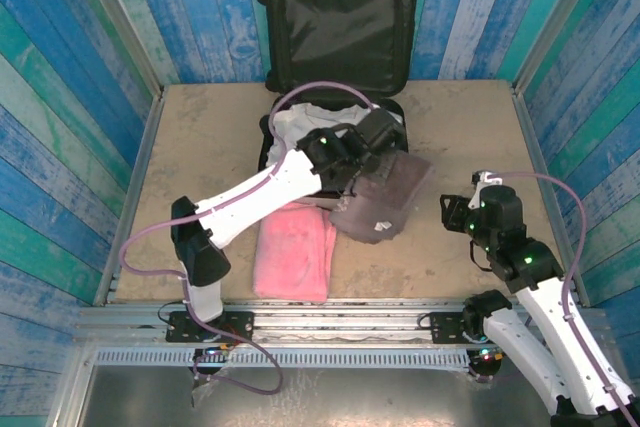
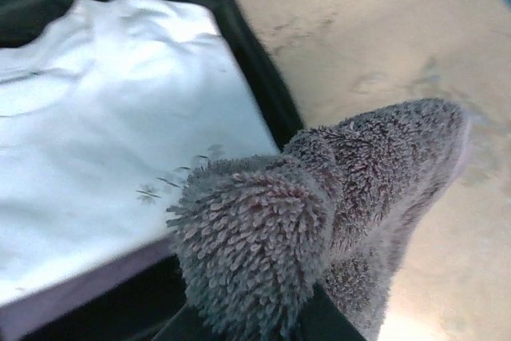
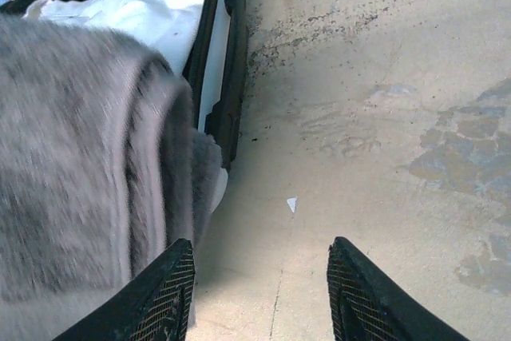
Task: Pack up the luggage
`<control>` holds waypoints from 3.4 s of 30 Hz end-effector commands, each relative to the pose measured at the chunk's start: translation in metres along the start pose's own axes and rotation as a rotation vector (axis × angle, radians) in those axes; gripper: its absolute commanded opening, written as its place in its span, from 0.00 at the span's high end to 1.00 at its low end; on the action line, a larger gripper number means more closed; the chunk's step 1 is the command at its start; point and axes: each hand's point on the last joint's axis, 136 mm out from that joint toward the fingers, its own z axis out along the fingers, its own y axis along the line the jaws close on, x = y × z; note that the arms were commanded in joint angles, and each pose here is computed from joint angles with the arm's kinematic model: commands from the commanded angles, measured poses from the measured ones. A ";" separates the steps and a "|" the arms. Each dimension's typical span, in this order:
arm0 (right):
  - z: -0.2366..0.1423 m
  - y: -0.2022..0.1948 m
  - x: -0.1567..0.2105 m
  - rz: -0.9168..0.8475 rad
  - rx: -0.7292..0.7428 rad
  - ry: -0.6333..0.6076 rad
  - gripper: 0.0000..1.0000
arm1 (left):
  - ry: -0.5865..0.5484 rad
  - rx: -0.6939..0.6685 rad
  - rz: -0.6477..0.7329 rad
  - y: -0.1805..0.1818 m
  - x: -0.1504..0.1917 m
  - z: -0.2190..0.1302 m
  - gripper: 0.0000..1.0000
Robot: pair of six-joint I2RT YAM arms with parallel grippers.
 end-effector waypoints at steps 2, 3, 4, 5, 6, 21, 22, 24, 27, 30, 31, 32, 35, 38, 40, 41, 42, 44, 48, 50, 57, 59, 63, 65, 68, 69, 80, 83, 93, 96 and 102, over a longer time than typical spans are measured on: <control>-0.004 -0.001 -0.012 -0.016 0.021 -0.037 0.52 | -0.065 -0.017 0.044 0.057 -0.024 -0.001 1.00; -0.003 -0.001 -0.012 -0.017 0.023 -0.036 0.52 | -0.068 -0.011 0.050 0.066 -0.026 0.001 1.00; -0.002 -0.001 -0.013 -0.020 0.023 -0.035 0.52 | -0.068 -0.013 0.056 0.077 -0.027 0.004 1.00; -0.002 -0.001 -0.014 -0.022 0.025 -0.036 0.52 | -0.064 -0.003 0.073 0.085 -0.028 0.008 1.00; 0.000 -0.001 -0.014 -0.025 0.027 -0.032 0.52 | -0.061 -0.004 0.082 0.092 -0.029 0.011 1.00; 0.017 0.004 -0.024 -0.057 0.042 -0.023 0.51 | -0.118 0.123 0.108 0.142 -0.079 0.065 1.00; 0.019 0.004 -0.024 -0.059 0.044 -0.019 0.51 | -0.113 0.132 0.116 0.143 -0.081 0.070 1.00; 0.020 0.004 -0.025 -0.063 0.048 -0.016 0.51 | -0.104 0.142 0.122 0.149 -0.083 0.079 1.00; 0.023 0.004 -0.025 -0.071 0.055 -0.012 0.51 | -0.090 0.152 0.095 0.168 -0.081 0.093 1.00; 0.027 0.003 -0.024 -0.080 0.059 -0.001 0.51 | -0.065 0.143 0.052 0.194 -0.073 0.106 1.00; 0.028 0.003 -0.023 -0.080 0.060 0.004 0.50 | -0.054 0.130 0.030 0.206 -0.069 0.109 1.00; 0.029 0.003 -0.022 -0.081 0.062 0.008 0.50 | -0.045 0.118 0.012 0.217 -0.065 0.112 0.98; 0.033 0.003 -0.020 -0.082 0.060 0.015 0.47 | -0.029 0.051 -0.053 0.250 -0.056 0.116 0.56; 0.035 0.005 -0.019 -0.082 0.052 0.023 0.46 | -0.027 -0.015 -0.104 0.276 -0.050 0.111 0.16; 0.036 0.006 -0.019 -0.081 0.050 0.026 0.45 | -0.041 -0.043 -0.122 0.284 -0.050 0.102 0.09; 0.037 0.006 -0.018 -0.080 0.048 0.029 0.45 | -0.050 -0.063 -0.130 0.287 -0.050 0.097 0.06; 0.037 0.007 -0.019 -0.080 0.045 0.030 0.45 | -0.057 -0.071 -0.136 0.288 -0.049 0.093 0.06; 0.039 0.009 -0.018 -0.079 0.034 0.033 0.45 | -0.057 -0.073 -0.159 0.286 -0.045 0.084 0.06; 0.042 0.017 -0.020 -0.078 -0.003 0.043 0.47 | -0.044 -0.035 -0.214 0.274 -0.025 0.075 0.12; 0.045 0.027 -0.021 -0.086 -0.051 0.055 0.48 | -0.025 -0.049 -0.257 0.274 -0.009 0.072 0.16; 0.049 0.089 -0.009 -0.107 -0.302 0.197 0.40 | -0.164 -0.218 -0.468 0.286 0.029 0.002 0.08; 0.046 0.107 -0.002 -0.133 -0.329 0.196 0.35 | -0.224 -0.281 -0.541 0.290 0.046 -0.028 0.01; 0.041 0.148 0.030 -0.126 -0.405 0.249 0.26 | -0.254 -0.320 -0.685 0.283 0.096 -0.069 0.07; 0.041 0.166 0.051 -0.100 -0.446 0.282 0.22 | -0.211 -0.321 -0.777 0.276 0.133 -0.072 0.07; 0.046 0.187 0.086 -0.058 -0.487 0.324 0.14 | -0.148 -0.266 -0.927 0.258 0.188 -0.063 0.07; 0.048 0.191 0.097 -0.050 -0.487 0.340 0.13 | -0.137 -0.238 -0.974 0.252 0.204 -0.058 0.07; 0.097 0.217 0.193 0.000 -0.418 0.506 0.09 | 0.004 -0.122 -1.064 0.221 0.271 -0.025 0.06; 0.109 0.223 0.215 0.009 -0.390 0.547 0.09 | 0.061 -0.086 -1.078 0.213 0.285 -0.011 0.06; 0.140 0.229 0.269 -0.002 -0.317 0.638 0.16 | 0.191 -0.016 -1.087 0.184 0.322 0.015 0.05; 0.143 0.223 0.275 -0.023 -0.291 0.641 0.23 | 0.238 0.016 -1.097 0.169 0.335 0.024 0.01; 0.139 0.229 0.265 -0.131 -0.314 0.619 0.62 | 0.209 0.110 -1.114 0.156 0.329 0.026 0.36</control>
